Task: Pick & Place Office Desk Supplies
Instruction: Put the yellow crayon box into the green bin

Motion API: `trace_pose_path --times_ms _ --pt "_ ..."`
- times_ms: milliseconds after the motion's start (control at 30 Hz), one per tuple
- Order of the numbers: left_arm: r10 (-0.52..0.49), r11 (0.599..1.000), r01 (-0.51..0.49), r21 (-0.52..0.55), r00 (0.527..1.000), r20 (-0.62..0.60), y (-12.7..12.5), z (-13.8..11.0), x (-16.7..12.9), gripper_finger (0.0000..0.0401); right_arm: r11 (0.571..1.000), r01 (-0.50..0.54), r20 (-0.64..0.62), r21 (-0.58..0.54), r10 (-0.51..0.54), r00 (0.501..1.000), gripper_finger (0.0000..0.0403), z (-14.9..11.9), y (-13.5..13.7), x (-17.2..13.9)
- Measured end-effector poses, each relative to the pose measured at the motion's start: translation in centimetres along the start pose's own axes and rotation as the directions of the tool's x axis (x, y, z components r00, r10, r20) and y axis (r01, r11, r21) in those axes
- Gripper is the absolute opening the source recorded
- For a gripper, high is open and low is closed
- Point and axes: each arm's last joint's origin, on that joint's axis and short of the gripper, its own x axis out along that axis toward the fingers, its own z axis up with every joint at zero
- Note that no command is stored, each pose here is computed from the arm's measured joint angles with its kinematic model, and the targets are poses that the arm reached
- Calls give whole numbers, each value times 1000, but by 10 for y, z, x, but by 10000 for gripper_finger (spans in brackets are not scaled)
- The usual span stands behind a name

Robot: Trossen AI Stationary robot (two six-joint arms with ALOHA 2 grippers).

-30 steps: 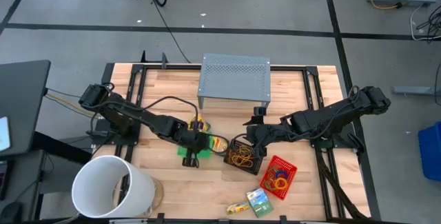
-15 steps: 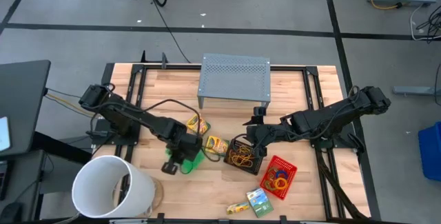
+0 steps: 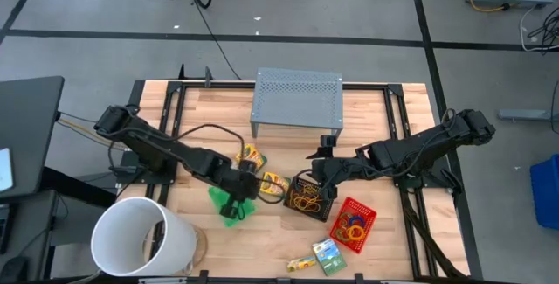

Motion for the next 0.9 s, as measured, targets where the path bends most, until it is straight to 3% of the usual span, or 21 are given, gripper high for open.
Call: trace_pose_path --times_ms 67,133,233,300,333,400,467,633,900 --pt "13 999 -20 43 985 174 -1 14 -6 5 1000 0 5 3 0 1000 231 1 0 0" --pt "-10 997 -22 76 922 387 -2 26 -11 5 1000 0 9 4 0 1000 231 1 0 0" --pt "-57 995 -14 102 747 663 1 31 -14 3 1000 0 13 6 0 1000 231 1 0 0" --pt "-60 995 -20 93 627 777 5 26 -14 3 1000 0 12 6 0 1000 231 1 0 0" --pt "-47 997 -26 77 582 812 8 20 -13 3 1000 0 13 6 0 1000 231 1 0 0" --pt "-6 999 -32 28 536 844 16 7 -9 3 1000 0 13 6 0 1000 231 1 0 0" --pt "42 999 -34 -28 533 845 24 -7 -3 3 1000 -1 14 7 1 1000 231 1 0 0" --pt "128 992 -62 -114 624 771 47 -32 9 3 998 -56 34 23 55 998 231 3 -2 2" --pt "248 968 -190 -161 677 693 81 -48 14 3 977 -212 36 27 211 977 231 5 -3 35"
